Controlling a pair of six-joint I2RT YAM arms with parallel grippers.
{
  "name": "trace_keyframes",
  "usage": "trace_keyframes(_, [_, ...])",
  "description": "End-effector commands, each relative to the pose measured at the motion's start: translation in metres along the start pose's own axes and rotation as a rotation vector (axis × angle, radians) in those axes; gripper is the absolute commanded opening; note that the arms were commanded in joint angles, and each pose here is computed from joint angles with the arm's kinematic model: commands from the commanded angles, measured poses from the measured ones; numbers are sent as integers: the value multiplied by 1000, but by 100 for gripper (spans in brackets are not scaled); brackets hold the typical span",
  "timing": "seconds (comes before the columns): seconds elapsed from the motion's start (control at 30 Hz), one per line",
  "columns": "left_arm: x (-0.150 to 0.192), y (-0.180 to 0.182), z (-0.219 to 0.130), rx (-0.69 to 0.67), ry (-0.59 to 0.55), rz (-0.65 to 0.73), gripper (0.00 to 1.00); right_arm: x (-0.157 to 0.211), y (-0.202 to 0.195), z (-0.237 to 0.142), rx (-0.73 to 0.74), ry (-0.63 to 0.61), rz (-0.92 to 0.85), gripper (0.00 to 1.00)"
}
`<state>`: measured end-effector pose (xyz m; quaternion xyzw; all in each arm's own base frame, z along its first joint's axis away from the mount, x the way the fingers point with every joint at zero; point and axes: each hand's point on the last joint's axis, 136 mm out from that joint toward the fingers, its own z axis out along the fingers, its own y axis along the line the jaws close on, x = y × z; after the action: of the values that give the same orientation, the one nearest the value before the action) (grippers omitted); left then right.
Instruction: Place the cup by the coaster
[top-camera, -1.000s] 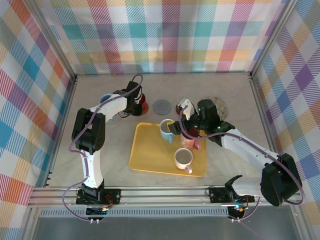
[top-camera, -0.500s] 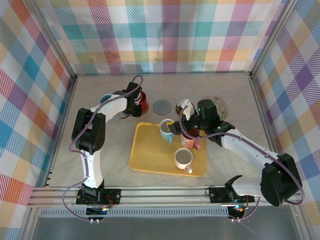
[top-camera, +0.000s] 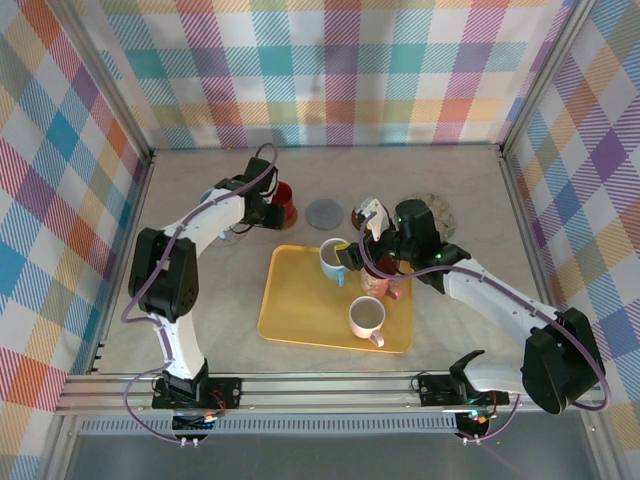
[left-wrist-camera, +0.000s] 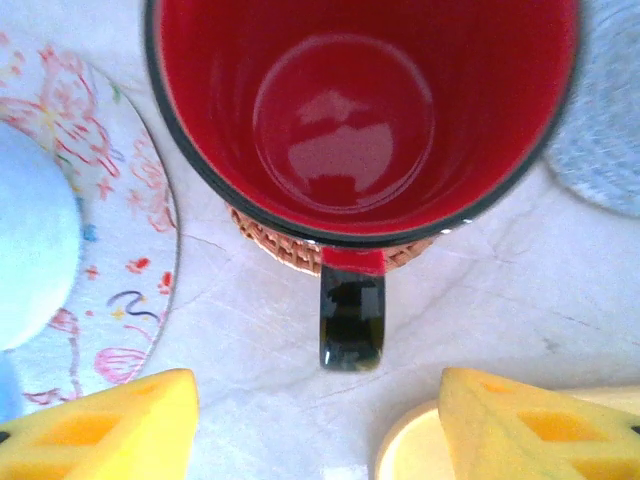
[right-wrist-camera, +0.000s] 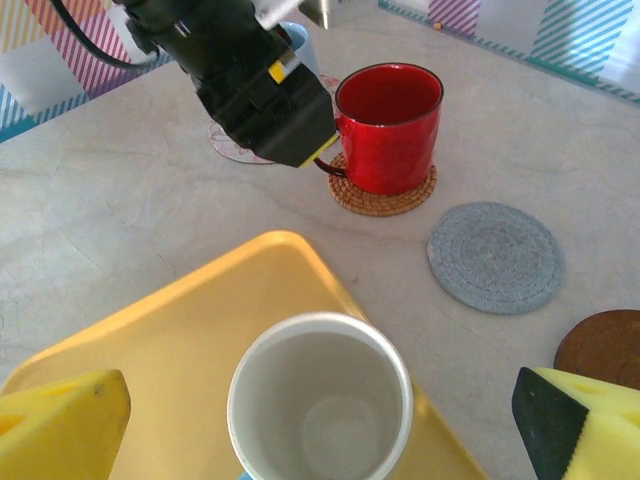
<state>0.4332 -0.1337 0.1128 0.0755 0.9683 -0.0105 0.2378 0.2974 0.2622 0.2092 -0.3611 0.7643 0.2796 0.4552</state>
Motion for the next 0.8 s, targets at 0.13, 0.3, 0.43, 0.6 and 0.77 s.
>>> trace_keyframes(0.13, [-9,2,-62,38,-93,4,79,-7,3,-12,17,-18,-49,99])
trace_keyframes(0.3, [-8,-10,-100,36,-145,65,92,-9,2,-21,40,-4,-69,99])
trace_keyframes(0.43, [0,-26,-125,66,-164,104,98,-8,0,-32,76,37,-67,99])
trace_keyframes(0.6, [14,-46,-147,109,-175,122,100,0,-4,-47,131,86,-56,99])
trace_keyframes(0.77, [36,-57,-158,151,-147,99,100,2,-8,-68,200,86,-37,99])
